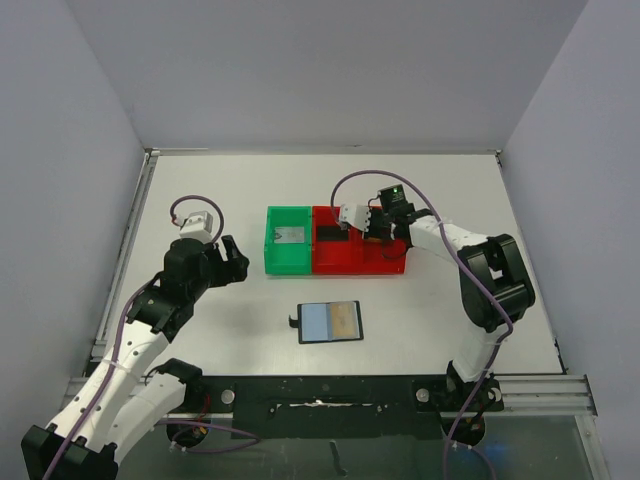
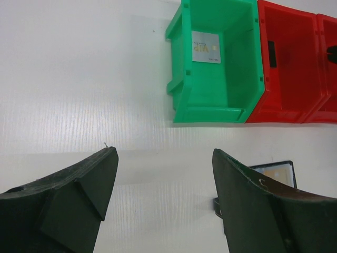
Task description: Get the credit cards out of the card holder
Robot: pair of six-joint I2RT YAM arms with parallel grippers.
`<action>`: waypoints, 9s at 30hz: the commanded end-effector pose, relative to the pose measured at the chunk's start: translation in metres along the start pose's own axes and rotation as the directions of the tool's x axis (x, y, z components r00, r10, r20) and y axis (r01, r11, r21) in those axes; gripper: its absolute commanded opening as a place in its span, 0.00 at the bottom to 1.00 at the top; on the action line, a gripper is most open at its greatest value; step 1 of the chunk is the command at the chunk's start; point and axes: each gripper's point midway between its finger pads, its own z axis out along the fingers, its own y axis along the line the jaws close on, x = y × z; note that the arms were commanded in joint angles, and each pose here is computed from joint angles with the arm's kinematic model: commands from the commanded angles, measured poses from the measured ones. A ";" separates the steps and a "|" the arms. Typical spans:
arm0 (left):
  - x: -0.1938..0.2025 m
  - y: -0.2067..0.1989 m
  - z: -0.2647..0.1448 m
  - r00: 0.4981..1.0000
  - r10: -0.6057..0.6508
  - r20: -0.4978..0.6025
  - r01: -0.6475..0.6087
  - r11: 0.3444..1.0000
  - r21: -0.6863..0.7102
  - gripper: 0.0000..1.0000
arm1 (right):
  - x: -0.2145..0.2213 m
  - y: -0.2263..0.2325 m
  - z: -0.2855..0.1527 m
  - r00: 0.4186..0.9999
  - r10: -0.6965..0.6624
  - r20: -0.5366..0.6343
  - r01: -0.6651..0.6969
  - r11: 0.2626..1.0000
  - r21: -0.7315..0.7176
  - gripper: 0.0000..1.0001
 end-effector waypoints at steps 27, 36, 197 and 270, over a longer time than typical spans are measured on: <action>-0.010 -0.011 0.005 1.000 0.018 0.018 -0.019 0.999 0.048 0.71 | -0.042 -0.030 -0.043 0.860 0.475 0.186 -0.484 0.875 0.004 0.19; -0.009 -0.010 0.006 1.000 0.020 0.015 -0.020 0.999 0.045 0.72 | -0.020 0.007 -0.032 0.341 0.938 -0.063 -0.932 0.346 0.110 0.07; -0.003 -0.009 0.015 0.999 0.037 -0.026 -0.036 0.999 0.035 0.72 | -0.006 0.000 0.015 0.133 0.985 0.113 -0.941 0.090 0.328 0.21; 0.002 -0.013 0.019 0.998 0.042 -0.048 -0.039 0.998 0.056 0.72 | -0.018 0.038 -0.011 0.251 0.968 0.032 -0.940 0.235 0.248 0.37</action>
